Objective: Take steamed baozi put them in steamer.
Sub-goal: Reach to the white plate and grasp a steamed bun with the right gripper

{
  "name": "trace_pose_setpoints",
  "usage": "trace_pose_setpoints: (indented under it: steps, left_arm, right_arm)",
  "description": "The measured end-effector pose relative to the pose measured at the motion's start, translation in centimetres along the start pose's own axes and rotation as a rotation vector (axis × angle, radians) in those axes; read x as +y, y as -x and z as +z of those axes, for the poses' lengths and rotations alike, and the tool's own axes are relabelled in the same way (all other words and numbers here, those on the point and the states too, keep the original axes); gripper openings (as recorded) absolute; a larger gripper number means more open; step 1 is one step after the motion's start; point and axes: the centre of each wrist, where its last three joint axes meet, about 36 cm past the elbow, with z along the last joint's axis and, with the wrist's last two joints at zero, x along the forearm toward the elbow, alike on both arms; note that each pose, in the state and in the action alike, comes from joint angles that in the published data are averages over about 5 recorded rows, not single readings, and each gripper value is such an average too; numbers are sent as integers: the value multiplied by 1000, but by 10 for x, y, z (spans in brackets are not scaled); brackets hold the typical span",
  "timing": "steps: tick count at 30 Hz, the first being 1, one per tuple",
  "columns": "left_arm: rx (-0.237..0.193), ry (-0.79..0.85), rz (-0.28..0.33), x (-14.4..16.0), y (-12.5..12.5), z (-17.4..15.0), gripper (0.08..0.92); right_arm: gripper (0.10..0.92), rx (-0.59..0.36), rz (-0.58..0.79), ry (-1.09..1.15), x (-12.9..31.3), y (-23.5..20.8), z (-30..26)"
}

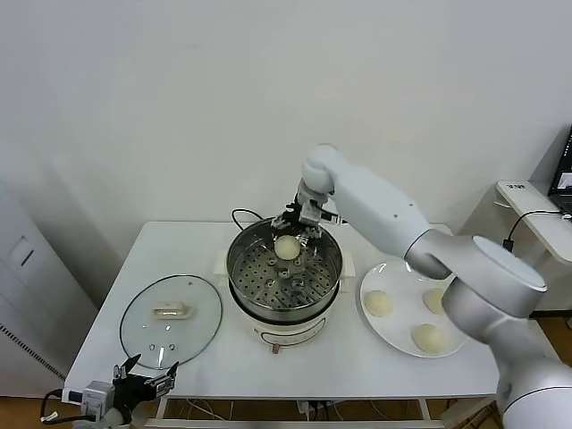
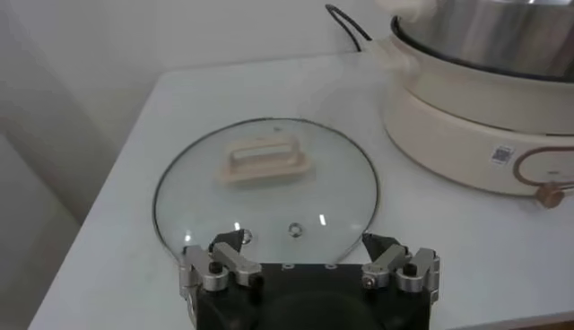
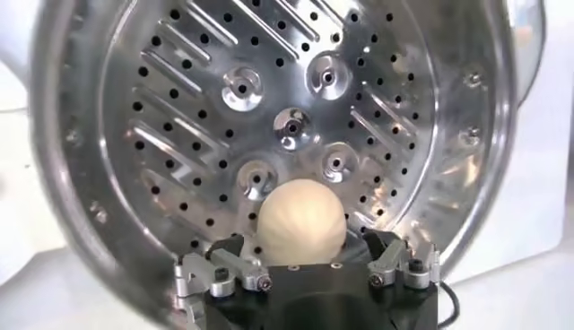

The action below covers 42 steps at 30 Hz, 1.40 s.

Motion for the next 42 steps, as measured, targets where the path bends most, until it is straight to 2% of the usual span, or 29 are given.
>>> trace_pose_setpoints:
  steps: [5, 10, 18, 28, 42]
  left_arm:
    - [-3, 2, 0, 0, 0, -1, 823]
    - [-4, 2, 0, 0, -1, -1, 823]
    - [-7, -1, 0, 0, -3, -3, 823]
    - [-9, 0, 1, 0, -3, -4, 823]
    - [-9, -2, 2, -1, -3, -5, 823]
  right_arm:
    - [823, -20, 11, 64, 33, -43, 17]
    - [823, -45, 16, 175, 84, -69, 28]
    - [823, -37, 18, 560, 176, -79, 29]
    - [823, -55, 4, 912, 261, -38, 10]
    - [823, -105, -17, 1096, 304, 46, -15]
